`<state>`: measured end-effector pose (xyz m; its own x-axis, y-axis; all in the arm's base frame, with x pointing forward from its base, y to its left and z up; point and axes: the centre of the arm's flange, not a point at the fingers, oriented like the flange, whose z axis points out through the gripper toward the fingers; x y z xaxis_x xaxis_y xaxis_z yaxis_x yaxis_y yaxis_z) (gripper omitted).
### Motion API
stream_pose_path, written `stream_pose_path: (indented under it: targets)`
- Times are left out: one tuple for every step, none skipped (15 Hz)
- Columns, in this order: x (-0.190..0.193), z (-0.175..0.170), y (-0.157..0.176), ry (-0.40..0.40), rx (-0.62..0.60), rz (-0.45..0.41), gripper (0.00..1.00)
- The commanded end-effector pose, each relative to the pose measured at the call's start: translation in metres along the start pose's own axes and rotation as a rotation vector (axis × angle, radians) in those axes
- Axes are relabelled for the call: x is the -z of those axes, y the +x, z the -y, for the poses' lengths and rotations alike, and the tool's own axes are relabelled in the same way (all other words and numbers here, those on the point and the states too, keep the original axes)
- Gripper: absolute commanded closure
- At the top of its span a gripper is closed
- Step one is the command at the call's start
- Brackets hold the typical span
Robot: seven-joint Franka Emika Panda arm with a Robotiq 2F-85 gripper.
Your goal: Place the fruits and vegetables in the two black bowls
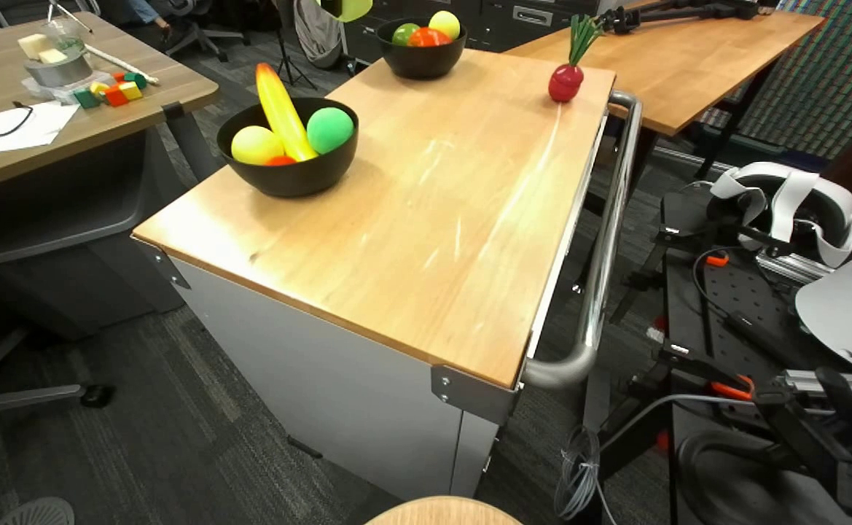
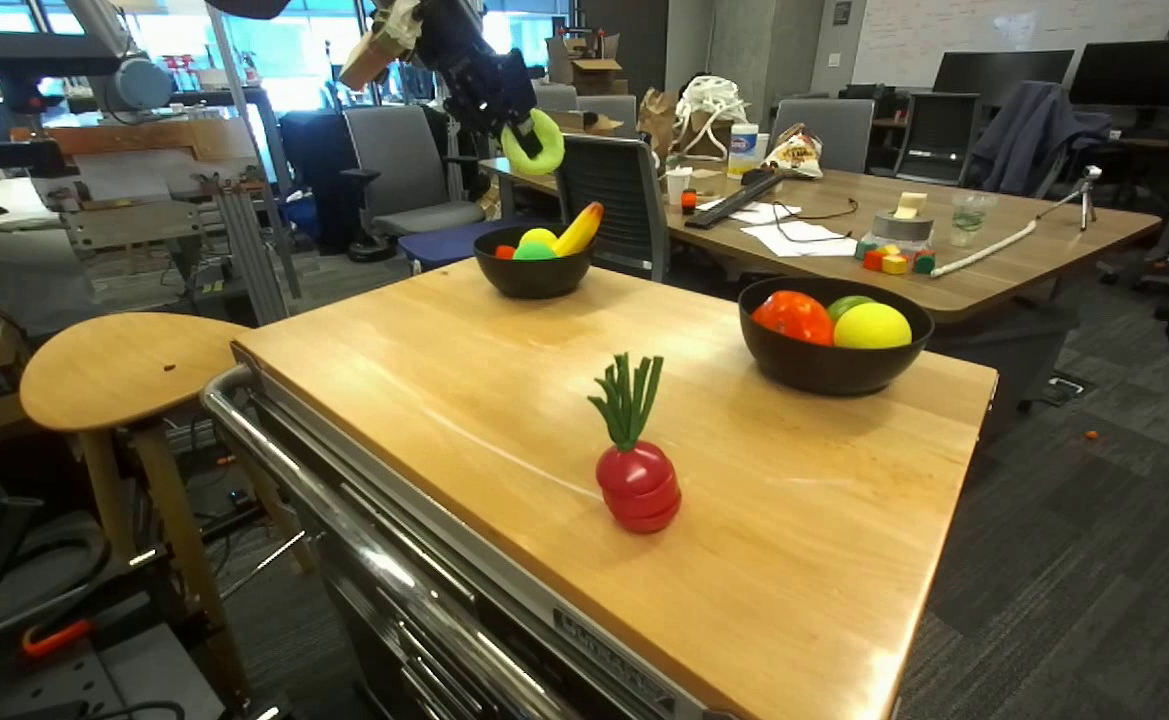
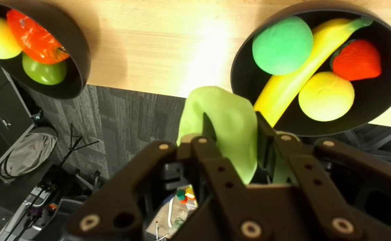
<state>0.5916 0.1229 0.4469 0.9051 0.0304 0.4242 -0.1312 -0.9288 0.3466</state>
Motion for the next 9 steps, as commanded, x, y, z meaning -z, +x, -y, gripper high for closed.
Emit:
stream_pose_path:
  targets:
    - [-0.005,0.014,0.01,0.0,0.05,0.005,0.93]
    - [-0.008,0.018,0.01,0.002,0.06,0.003,0.93]
    - [-0.011,0.023,0.011,0.006,0.067,0.006,0.93]
    - [-0.014,0.026,0.012,0.008,0.074,-0.001,0.93]
    - [-0.016,0.029,0.013,0.008,0.08,0.0,0.93]
    - [-0.018,0.033,0.016,0.011,0.082,0.001,0.93]
    - [-0.02,0.035,0.017,0.017,0.084,-0.001,0.93]
    - [-0.022,0.039,0.019,0.023,0.089,-0.004,0.93]
    - [-0.023,0.041,0.021,0.022,0.097,-0.002,0.93]
